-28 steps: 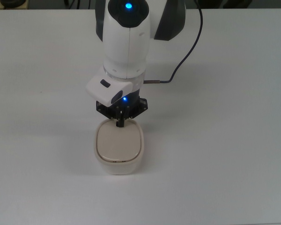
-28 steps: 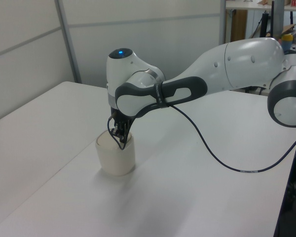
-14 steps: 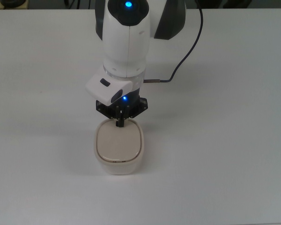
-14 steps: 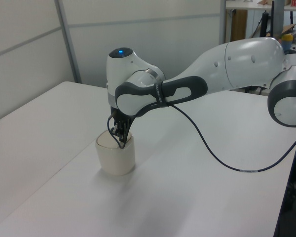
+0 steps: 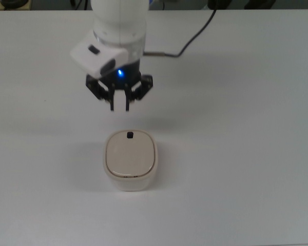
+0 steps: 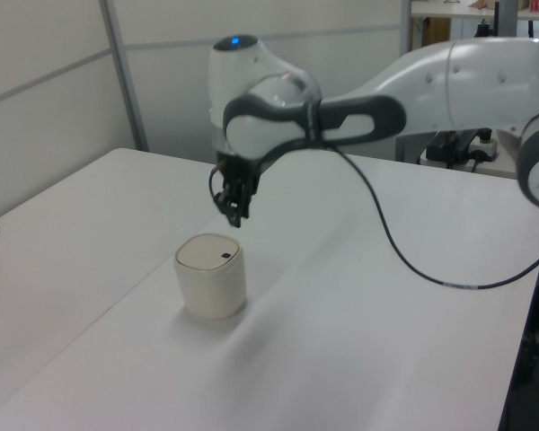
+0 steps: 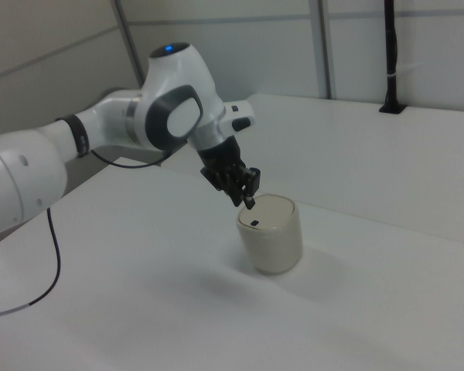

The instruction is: Close the trash can

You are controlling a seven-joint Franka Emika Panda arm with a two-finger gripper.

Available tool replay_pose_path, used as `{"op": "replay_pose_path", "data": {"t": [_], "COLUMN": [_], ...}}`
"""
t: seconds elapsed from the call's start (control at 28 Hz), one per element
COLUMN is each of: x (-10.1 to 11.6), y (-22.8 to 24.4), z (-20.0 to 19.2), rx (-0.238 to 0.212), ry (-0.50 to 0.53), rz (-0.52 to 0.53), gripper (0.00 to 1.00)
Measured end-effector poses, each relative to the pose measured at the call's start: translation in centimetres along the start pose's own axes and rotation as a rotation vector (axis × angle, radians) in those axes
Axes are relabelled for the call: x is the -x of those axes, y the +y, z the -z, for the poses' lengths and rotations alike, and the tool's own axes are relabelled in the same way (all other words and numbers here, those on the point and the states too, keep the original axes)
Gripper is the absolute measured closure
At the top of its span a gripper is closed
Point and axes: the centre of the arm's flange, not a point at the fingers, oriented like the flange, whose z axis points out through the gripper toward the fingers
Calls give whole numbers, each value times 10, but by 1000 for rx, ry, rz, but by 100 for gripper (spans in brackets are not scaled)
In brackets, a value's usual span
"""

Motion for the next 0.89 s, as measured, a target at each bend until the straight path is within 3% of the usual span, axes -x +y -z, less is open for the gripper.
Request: {"op": "replay_pose_path", "data": {"t": [0.07, 0.25, 0.57, 0.89], "x": [10, 32, 61, 64], "y": [10, 31, 53, 56], "z": [20, 58, 94, 98], "rx": [-2, -10, -25, -25], "ry": [-25, -67, -133, -137], "rz": [-13, -7, 15, 11], "gripper": [55, 38, 2, 0]}}
